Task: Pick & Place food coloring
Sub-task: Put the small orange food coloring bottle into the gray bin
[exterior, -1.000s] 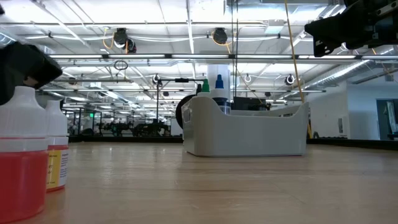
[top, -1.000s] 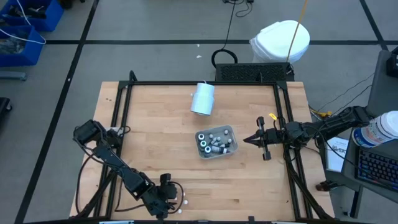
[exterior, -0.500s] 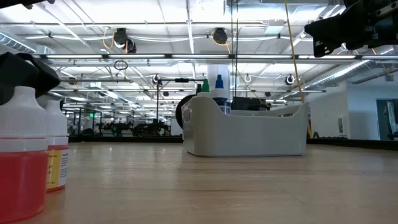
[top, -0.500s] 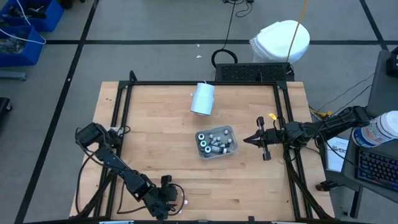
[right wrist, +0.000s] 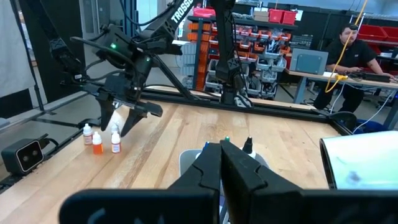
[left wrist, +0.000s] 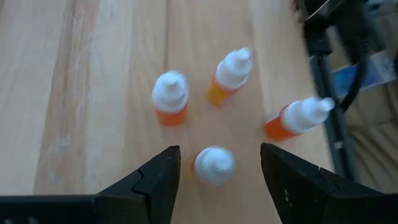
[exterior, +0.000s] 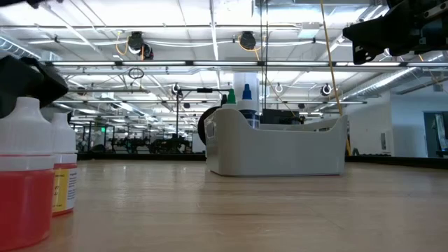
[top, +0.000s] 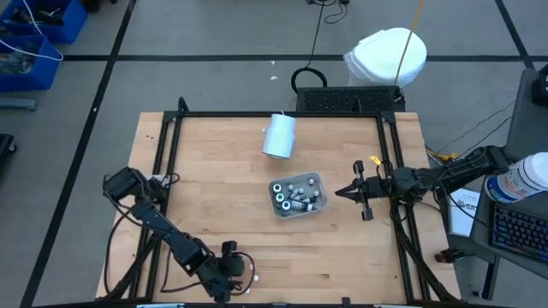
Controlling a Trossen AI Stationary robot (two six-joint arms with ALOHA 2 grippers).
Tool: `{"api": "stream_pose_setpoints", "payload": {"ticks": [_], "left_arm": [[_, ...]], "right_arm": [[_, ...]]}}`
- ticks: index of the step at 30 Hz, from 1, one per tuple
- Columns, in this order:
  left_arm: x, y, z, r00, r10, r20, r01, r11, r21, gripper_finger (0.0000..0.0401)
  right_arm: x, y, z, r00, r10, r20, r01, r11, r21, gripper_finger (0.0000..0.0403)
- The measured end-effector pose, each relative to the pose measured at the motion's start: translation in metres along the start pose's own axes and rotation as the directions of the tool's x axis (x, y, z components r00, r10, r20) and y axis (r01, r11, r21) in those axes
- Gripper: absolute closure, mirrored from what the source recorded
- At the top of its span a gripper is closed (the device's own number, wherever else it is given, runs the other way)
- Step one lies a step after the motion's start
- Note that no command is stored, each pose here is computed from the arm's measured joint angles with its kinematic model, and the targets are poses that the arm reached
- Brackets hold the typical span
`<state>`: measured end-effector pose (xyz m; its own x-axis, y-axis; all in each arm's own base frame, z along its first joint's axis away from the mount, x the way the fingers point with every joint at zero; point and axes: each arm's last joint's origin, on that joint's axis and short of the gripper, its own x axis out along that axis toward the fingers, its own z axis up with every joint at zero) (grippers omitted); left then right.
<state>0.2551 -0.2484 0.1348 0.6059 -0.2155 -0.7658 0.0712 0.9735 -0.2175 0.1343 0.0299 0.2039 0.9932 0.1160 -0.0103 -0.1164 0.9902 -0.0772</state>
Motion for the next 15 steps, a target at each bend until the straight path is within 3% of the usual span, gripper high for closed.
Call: {"api": "stream_pose_setpoints", "payload": {"ticks": [4,15], "left_arm": [[0.0005,0.0029,-0.0003,1.000,0.017,-0.015,-0.017,1.000,-0.010,0.0201],[0.0014,0.0038,0.0014,0.999,-0.028,-0.045,0.027,0.999,-0.020,0.0325]], "right_arm": [[0.0000,0.0000,0.0000,1.000,0.000,0.000,0.000,1.000,0.000,0.0403],[0.0000,0.0000,-0.0001,1.000,0.000,-0.001,0.000,1.000,0.000,0.0403]]}}
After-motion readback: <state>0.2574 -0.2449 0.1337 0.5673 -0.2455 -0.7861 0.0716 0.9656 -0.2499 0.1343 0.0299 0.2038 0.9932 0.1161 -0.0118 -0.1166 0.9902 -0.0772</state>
